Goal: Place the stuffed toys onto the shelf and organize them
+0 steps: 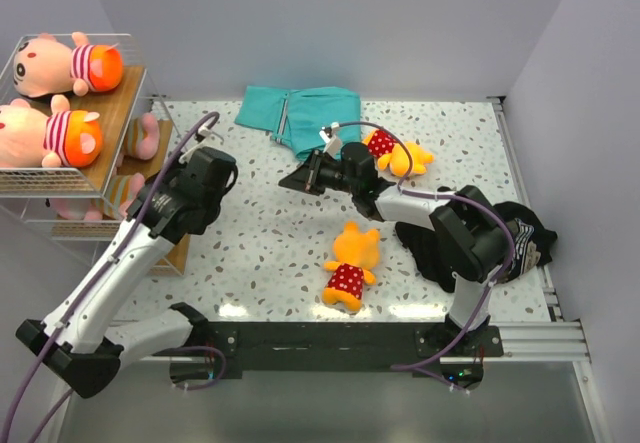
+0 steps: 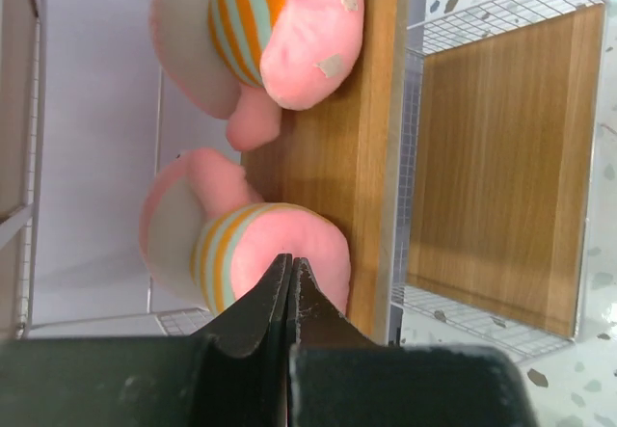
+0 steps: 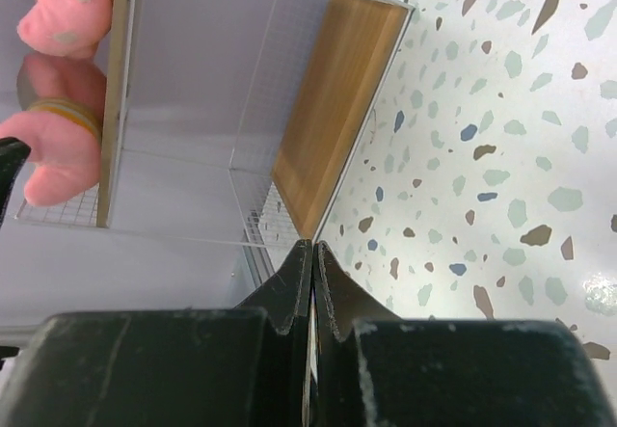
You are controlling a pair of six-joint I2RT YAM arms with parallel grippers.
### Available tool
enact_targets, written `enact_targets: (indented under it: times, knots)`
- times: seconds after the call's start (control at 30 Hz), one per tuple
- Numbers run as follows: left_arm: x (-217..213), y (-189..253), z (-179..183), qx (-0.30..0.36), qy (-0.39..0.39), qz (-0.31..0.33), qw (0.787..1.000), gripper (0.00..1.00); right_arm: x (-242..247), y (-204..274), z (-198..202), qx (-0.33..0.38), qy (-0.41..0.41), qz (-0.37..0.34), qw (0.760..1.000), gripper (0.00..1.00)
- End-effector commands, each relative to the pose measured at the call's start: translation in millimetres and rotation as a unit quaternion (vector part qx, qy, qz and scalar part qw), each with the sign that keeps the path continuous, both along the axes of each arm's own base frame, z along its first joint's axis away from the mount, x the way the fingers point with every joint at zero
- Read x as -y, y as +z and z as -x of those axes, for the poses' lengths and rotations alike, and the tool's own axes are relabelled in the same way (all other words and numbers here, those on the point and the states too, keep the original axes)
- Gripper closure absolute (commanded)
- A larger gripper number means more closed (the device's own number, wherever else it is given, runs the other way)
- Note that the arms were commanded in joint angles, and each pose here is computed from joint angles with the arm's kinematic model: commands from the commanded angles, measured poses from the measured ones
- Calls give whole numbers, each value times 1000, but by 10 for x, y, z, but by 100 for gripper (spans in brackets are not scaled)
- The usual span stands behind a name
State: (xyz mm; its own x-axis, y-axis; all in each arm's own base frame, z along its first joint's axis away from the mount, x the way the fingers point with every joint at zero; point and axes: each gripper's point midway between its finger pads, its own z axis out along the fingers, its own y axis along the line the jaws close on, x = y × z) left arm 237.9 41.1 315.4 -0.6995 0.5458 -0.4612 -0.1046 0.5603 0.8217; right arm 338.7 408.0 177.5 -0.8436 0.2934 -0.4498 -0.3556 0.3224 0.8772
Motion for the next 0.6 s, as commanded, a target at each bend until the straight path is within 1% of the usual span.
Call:
enact_targets:
  times: [0.0, 0.17, 0.33, 0.43, 0.5, 0.53, 0.57]
  knots:
    - [-28, 72, -176, 7, -7, -28, 1000, 100, 39, 263, -74, 41, -14, -7, 999, 100]
    - [-30, 51, -314, 5, -10, -29, 1000, 100, 38, 291, -73, 45, -13, -9, 999, 100]
    - [145, 143, -500, 26, -49, 10, 998, 100, 52, 278, -104, 50, -17, 10, 999, 100]
    - [408, 278, -683, 55, -111, 70, 990, 100, 95, 267, -132, 57, -25, 42, 997, 96]
    - [549, 395, -789, 91, -141, 106, 980, 100, 146, 248, -162, 73, -29, 75, 994, 93]
    - [701, 417, -848, 98, -179, 134, 970, 100, 227, 251, -210, 69, -46, 103, 991, 92]
    - [792, 531, -897, 127, -200, 156, 959, 100, 263, 241, -230, 70, -53, 121, 989, 91]
